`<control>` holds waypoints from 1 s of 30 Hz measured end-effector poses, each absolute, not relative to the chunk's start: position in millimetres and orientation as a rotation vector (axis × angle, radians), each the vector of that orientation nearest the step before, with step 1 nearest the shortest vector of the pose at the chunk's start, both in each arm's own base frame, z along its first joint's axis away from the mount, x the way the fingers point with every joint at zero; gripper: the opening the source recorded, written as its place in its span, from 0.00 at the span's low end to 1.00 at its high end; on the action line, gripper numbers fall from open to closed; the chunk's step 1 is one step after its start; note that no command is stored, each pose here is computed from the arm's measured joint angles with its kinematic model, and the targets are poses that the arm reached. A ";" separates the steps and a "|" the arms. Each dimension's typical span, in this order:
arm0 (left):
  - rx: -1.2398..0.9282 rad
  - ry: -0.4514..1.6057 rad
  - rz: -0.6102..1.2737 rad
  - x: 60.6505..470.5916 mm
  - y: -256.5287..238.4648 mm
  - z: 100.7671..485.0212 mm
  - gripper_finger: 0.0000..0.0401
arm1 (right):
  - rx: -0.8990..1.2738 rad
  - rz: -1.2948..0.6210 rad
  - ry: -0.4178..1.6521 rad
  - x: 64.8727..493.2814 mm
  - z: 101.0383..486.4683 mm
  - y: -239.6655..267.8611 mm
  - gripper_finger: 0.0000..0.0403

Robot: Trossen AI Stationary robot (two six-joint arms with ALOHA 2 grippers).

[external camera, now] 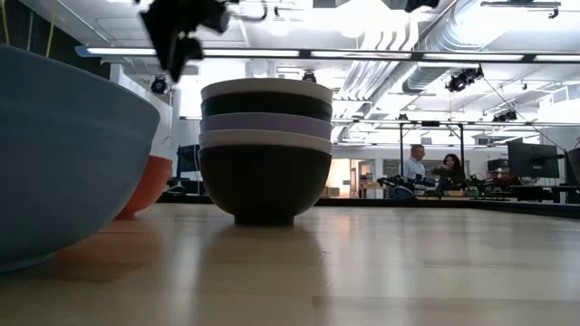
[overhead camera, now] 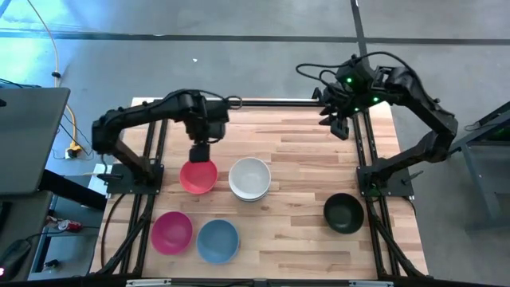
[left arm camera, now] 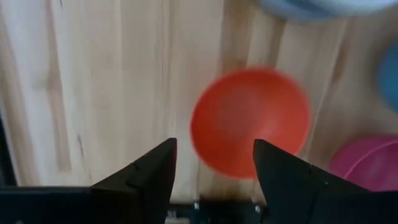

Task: Nest bowls inside each other
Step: Stack the orange bowl on top of the white bowl

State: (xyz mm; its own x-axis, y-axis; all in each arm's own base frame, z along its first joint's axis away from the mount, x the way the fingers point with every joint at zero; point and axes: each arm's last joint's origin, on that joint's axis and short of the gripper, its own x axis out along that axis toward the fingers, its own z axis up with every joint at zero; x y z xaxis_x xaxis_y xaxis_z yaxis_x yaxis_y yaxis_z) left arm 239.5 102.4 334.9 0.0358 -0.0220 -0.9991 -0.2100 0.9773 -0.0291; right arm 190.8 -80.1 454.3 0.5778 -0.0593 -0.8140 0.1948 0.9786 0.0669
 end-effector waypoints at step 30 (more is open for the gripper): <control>-0.292 1.451 0.171 180.0 126.6 225.6 0.46 | 0.161 -0.059 0.922 222.6 408.8 -91.8 0.38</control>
